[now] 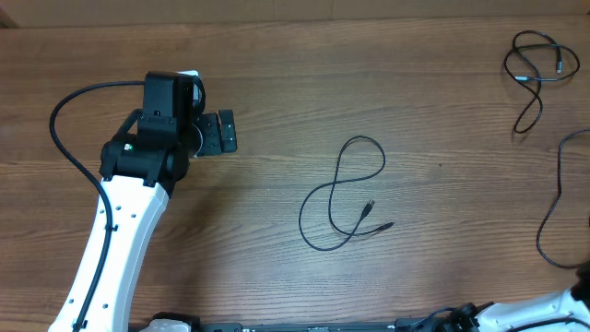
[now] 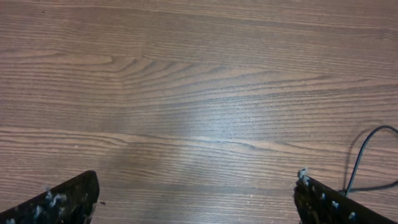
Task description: Untangle cables
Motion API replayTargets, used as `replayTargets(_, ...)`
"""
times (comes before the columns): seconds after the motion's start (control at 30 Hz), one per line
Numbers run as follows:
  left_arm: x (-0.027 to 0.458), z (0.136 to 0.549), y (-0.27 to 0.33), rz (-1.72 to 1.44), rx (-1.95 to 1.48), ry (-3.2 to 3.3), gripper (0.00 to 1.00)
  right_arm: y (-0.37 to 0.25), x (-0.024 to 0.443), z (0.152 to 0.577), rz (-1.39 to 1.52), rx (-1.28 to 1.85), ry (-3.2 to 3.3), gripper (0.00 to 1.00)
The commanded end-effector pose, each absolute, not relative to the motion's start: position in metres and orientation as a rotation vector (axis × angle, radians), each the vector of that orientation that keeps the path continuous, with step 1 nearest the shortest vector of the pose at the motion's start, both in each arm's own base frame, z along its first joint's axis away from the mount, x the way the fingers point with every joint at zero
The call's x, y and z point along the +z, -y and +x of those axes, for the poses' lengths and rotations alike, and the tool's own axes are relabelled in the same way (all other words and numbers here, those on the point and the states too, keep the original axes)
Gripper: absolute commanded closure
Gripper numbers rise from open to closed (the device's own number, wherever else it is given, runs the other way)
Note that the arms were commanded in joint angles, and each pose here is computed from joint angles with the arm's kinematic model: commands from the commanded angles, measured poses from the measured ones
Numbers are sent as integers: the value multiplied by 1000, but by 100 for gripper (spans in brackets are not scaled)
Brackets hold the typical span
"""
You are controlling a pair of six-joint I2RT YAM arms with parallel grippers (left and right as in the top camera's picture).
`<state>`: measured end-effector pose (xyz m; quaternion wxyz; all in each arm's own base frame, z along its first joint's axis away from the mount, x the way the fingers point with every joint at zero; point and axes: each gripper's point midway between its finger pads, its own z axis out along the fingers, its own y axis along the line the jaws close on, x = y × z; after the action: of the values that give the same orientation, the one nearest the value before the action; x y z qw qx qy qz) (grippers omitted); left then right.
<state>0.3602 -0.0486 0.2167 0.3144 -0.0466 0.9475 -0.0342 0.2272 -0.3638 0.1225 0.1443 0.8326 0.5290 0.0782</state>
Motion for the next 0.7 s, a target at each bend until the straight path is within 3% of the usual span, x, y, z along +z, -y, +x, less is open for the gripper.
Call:
replayTargets(0.0,217,363,54,-121,-114,-2487,0,345,136,201,2563,18,-1408,5)
replayTargets(0.17,219,366,54,-116,-115,-2471,0,292,121,178,2847,-79,-1360,0)
replayTargets(0.33,219,366,54,-91,-103,-2472,0,280,100,158,2874,-316,-1408,0)
replayTargets(0.67,219,366,54,-65,-98,-2474,0,234,17,123,3023,-392,-1351,0)
